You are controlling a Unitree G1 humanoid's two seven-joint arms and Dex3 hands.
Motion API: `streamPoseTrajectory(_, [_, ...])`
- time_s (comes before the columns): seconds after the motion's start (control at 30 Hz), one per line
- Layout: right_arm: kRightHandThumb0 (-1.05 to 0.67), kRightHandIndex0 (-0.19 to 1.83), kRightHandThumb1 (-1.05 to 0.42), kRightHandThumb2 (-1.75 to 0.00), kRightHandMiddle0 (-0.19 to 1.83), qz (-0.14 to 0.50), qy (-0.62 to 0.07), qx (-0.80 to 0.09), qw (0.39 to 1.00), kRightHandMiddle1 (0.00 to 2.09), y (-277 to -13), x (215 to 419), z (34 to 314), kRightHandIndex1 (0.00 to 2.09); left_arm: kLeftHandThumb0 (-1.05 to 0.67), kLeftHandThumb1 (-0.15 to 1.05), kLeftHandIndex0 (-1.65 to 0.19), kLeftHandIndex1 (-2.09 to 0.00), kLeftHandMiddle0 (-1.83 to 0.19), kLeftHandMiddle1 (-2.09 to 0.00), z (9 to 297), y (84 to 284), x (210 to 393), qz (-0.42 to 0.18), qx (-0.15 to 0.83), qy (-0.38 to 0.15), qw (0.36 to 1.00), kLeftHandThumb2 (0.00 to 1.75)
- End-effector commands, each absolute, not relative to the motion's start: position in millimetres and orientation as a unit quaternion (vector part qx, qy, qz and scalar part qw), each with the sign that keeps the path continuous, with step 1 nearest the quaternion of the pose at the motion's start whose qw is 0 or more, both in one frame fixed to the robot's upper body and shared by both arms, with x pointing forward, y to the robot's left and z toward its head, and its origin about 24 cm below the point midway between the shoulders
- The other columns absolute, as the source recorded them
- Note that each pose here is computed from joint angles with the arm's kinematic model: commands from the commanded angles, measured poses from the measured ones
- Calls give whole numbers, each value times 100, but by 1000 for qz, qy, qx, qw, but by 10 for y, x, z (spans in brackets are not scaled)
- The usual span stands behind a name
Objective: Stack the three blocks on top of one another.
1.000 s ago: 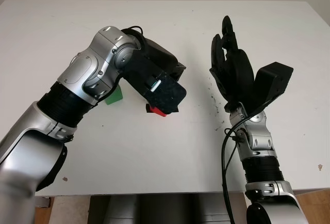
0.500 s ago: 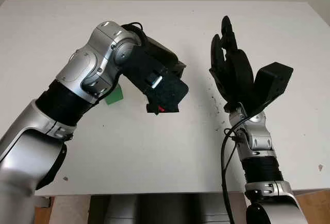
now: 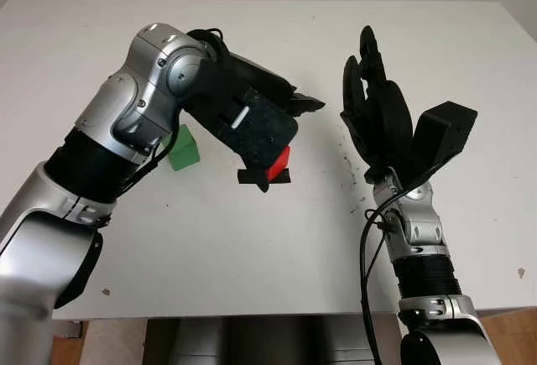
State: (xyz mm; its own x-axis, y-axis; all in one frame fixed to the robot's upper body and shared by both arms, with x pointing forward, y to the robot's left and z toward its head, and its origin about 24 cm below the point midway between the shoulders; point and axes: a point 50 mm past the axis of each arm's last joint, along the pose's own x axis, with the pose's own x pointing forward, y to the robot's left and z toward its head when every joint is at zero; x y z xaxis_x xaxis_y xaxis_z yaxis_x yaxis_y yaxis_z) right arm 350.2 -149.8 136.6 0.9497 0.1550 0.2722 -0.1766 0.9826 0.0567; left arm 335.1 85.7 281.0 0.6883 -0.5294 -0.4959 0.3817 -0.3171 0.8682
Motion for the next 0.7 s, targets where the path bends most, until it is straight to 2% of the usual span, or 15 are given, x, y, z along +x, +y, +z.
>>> streamPoseTrajectory(0.0, [-76,-19,-105,-56,-19,83,-138,42,986,0,-1519,3508,1388,0,-102,101,19,0,19,0,2976,853,3295,-379,713,-69,586,5])
streamPoseTrajectory(0.3, [-76,-19,-105,-56,-19,84,-139,35,986,0,-1520,3517,1396,0,-100,99,19,0,19,0,3198,1036,3276,-332,693,-100,632,5])
streamPoseTrajectory(0.43, [-76,-19,-105,-56,-19,83,-141,35,986,0,-1524,3517,1395,0,-95,99,19,0,19,0,3385,1209,3306,-302,670,-101,671,5])
streamPoseTrajectory(0.57, [-77,-19,-105,-56,-19,81,-140,37,986,0,-1528,3521,1397,0,-97,98,19,0,19,0,3549,1427,3374,-273,637,-105,713,5])
streamPoseTrajectory(0.67, [-76,-19,-105,-56,-19,84,-141,37,986,0,-1531,3521,1397,0,-88,97,19,0,19,0,3633,1622,3365,-234,623,-103,739,5])
